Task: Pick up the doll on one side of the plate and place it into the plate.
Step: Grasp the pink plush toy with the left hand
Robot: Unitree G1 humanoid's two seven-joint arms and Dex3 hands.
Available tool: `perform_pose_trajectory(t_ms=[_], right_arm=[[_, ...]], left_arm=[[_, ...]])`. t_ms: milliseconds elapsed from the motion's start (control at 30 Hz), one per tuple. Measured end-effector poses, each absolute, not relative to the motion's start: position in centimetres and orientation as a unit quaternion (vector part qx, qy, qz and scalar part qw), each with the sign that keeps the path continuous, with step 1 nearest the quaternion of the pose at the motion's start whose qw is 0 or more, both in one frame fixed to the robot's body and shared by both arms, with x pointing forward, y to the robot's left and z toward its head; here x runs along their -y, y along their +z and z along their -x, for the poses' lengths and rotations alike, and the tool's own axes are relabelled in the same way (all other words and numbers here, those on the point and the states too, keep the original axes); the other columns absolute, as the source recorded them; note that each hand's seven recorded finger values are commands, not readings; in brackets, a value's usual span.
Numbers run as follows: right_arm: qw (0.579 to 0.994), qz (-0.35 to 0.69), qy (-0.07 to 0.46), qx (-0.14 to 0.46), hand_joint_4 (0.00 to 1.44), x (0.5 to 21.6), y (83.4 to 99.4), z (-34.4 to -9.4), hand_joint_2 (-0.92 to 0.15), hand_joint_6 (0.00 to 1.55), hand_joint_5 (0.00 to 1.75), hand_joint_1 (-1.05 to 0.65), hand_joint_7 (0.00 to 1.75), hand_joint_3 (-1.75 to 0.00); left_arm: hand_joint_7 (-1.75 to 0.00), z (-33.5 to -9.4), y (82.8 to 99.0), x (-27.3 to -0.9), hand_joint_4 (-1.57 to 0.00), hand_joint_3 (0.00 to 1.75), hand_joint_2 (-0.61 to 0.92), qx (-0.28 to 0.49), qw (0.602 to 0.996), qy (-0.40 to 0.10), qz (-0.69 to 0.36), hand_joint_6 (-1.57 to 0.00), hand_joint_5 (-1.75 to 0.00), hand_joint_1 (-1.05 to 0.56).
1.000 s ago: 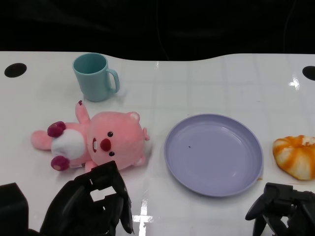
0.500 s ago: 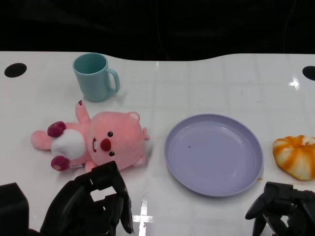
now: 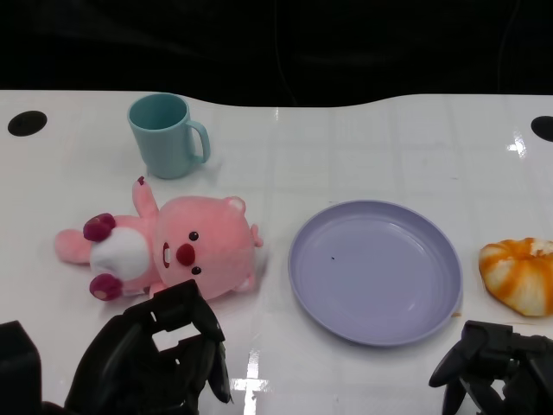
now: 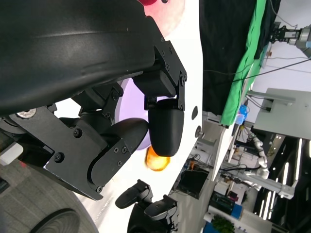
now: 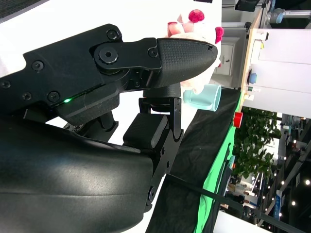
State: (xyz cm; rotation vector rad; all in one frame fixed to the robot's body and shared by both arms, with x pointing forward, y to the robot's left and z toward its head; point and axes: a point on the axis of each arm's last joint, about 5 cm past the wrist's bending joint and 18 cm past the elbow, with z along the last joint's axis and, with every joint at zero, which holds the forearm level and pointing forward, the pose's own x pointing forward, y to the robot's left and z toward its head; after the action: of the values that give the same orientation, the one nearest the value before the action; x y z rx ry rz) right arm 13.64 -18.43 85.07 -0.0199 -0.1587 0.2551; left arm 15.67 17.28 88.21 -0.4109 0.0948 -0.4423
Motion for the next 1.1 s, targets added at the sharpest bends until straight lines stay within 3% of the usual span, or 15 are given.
perform_pose_trajectory(t_ms=[133, 200, 267, 367, 400, 600, 800, 1100], right_arm=[[0.989, 0.008, 0.128, 0.079, 0.95, 18.3, 85.1, -13.6, -0.92, 0.93, 1.42, -0.96, 1.10, -0.41], [0.988, 0.006, 0.128, 0.080, 0.95, 18.2, 85.1, -13.7, -0.92, 0.93, 1.42, -0.96, 1.10, -0.41], [0.988, 0.006, 0.128, 0.080, 0.95, 18.2, 85.1, -13.7, -0.92, 0.93, 1.42, -0.96, 1.10, -0.41], [0.988, 0.007, 0.131, 0.080, 0.95, 18.0, 85.1, -13.7, -0.92, 0.93, 1.43, -0.95, 1.10, -0.42], [0.988, 0.007, 0.132, 0.080, 0.95, 18.0, 85.1, -13.7, -0.92, 0.93, 1.43, -0.95, 1.11, -0.42], [0.988, 0.010, 0.133, 0.080, 0.95, 17.9, 85.1, -13.7, -0.92, 0.93, 1.43, -0.96, 1.11, -0.43], [0.988, 0.010, 0.133, 0.082, 0.95, 17.8, 85.2, -13.7, -0.92, 0.93, 1.43, -0.96, 1.11, -0.42], [0.988, 0.009, 0.133, 0.082, 0.96, 17.8, 85.3, -13.8, -0.92, 0.92, 1.44, -0.95, 1.11, -0.43]], left_arm=[[-1.04, -15.7, 88.3, -17.3, -0.70, 1.07, 0.49, -0.041, 0.954, -0.211, 0.208, -0.72, -1.45, -0.27], [-0.97, -15.7, 88.4, -17.3, -0.67, 0.95, 0.55, -0.038, 0.955, -0.207, 0.208, -0.68, -1.41, -0.30], [-0.90, -15.7, 88.5, -17.4, -0.62, 0.58, 0.73, -0.031, 0.958, -0.203, 0.203, -0.66, -1.38, -0.35], [-0.78, -15.8, 88.7, -17.7, -0.53, 0.22, 0.89, -0.009, 0.963, -0.194, 0.186, -0.61, -1.33, -0.42], [-0.76, -15.8, 88.8, -17.8, -0.50, 0.18, 0.90, 0.000, 0.965, -0.191, 0.178, -0.59, -1.30, -0.43], [-0.51, -16.3, 89.9, -18.4, -0.28, 0.11, 0.92, 0.054, 0.973, -0.185, 0.123, -0.45, -1.07, -0.50], [-0.29, -16.7, 91.4, -19.5, -0.14, 0.11, 0.92, 0.117, 0.976, -0.185, 0.005, -0.35, -0.87, -0.61], [-0.15, -17.7, 94.0, -21.1, 0.00, 0.09, 0.92, 0.139, 0.956, -0.167, -0.197, -0.23, -0.69, -0.68]])
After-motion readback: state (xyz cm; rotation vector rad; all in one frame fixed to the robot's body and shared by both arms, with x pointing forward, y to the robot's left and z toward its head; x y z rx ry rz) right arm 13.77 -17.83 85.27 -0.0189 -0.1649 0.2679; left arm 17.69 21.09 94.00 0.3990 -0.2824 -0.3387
